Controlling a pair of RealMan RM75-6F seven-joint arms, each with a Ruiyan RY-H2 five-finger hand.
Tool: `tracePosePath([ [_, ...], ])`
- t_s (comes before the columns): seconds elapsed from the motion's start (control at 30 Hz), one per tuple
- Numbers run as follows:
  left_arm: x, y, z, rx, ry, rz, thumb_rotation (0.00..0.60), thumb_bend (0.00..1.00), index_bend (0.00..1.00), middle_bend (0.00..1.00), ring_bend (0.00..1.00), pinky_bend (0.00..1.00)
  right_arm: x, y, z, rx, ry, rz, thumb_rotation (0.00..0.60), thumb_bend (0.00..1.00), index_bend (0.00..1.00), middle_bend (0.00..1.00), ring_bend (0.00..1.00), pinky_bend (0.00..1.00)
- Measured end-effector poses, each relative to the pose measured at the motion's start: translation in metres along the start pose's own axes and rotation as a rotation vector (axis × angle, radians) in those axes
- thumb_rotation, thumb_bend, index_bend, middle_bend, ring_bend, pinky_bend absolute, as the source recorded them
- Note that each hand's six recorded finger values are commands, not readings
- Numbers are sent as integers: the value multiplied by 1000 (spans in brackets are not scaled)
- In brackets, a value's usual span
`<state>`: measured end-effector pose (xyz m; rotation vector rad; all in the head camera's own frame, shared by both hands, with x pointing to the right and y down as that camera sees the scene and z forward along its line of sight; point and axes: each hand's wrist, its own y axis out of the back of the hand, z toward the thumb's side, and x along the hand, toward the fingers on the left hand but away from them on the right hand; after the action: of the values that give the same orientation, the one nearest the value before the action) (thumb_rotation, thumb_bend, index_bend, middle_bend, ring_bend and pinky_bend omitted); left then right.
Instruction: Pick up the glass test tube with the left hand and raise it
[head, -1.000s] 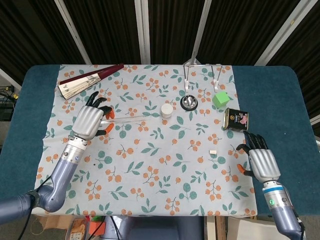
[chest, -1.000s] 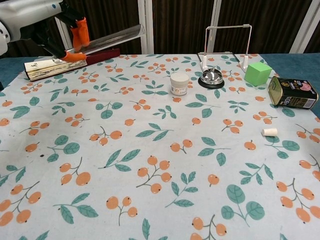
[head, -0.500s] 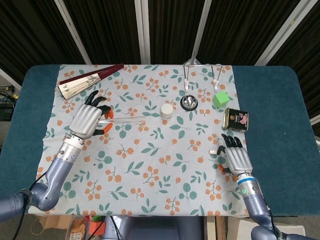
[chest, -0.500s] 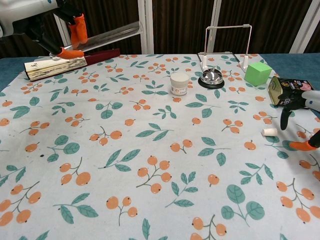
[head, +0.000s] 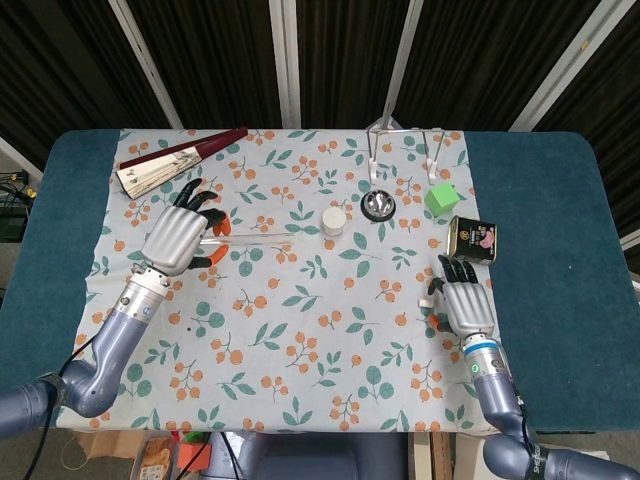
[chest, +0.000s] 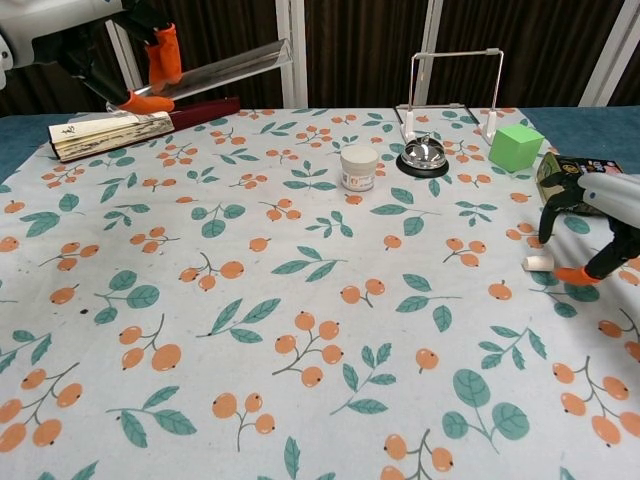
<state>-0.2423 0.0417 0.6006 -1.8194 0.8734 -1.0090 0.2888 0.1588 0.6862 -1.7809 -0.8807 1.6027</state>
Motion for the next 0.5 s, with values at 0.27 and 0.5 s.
tracePosePath([
  [0.27,3,-1,3,4,-6,-1,600,679,647,674,194,25,-8,-4,0,4,-5,-2,600,312,496,92,0,0],
  [0.5,6,1,4,4,-7,4,600,679,649,676,194,25,-12,-7,-1,-3,-18,2,600,312,512,98,0,0],
])
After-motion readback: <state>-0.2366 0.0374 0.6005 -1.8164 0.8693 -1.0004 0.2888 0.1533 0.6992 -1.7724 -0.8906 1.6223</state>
